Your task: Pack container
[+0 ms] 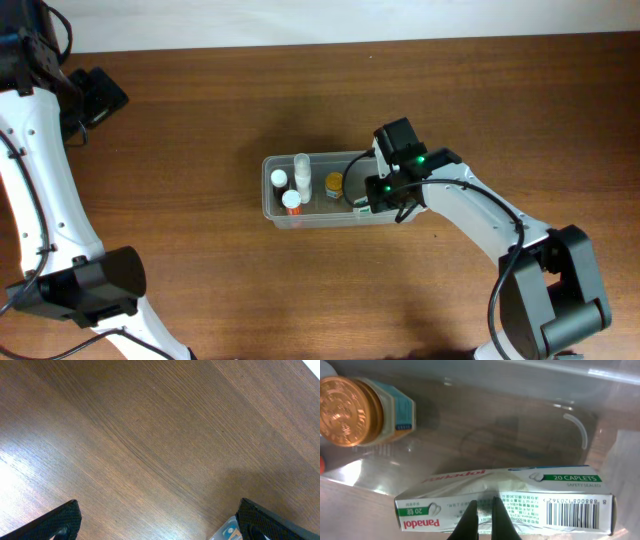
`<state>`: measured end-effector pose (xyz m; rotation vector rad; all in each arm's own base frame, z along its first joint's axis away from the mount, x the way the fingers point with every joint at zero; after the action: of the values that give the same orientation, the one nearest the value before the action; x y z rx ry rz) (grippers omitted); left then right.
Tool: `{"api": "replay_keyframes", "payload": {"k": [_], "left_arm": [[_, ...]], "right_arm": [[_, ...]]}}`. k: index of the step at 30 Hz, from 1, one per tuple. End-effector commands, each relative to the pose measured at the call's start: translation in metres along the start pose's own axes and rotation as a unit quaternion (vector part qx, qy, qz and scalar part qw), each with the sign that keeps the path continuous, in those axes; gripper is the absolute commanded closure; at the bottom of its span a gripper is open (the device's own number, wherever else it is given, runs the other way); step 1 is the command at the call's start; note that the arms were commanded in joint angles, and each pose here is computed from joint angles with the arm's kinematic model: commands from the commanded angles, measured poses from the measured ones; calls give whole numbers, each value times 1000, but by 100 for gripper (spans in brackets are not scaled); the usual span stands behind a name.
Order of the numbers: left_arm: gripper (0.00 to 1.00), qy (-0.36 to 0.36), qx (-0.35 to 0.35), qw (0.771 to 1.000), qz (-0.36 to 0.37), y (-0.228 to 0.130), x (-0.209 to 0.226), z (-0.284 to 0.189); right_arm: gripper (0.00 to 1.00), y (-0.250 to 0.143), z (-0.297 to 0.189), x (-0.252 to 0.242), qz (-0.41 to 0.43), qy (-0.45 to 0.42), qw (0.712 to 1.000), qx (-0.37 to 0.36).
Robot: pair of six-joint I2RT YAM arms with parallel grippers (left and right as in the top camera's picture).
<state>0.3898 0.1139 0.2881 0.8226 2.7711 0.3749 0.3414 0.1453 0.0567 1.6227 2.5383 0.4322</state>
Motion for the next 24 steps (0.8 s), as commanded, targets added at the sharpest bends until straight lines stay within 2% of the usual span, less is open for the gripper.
{"api": "replay_keyframes", "payload": {"k": [1, 24], "left_arm": [[0, -7, -6, 1000, 6, 1, 0, -6], [0, -7, -6, 1000, 6, 1, 0, -6]], "right_arm": [[96, 1, 7, 2, 1, 4, 1000, 0], [94, 40, 2, 0, -7, 0, 997, -83]]}}
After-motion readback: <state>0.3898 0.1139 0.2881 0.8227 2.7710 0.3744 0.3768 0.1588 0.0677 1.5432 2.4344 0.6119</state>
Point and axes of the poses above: each gripper's point midway between its finger pads, its own z axis out along the fingers, its own x axis along the line the jaws close on, y = z × x, the point moved 1 cm from there along -z, back along the fingers, and after that the axes turned 14 degrees about -z, right-handed, at the moved point
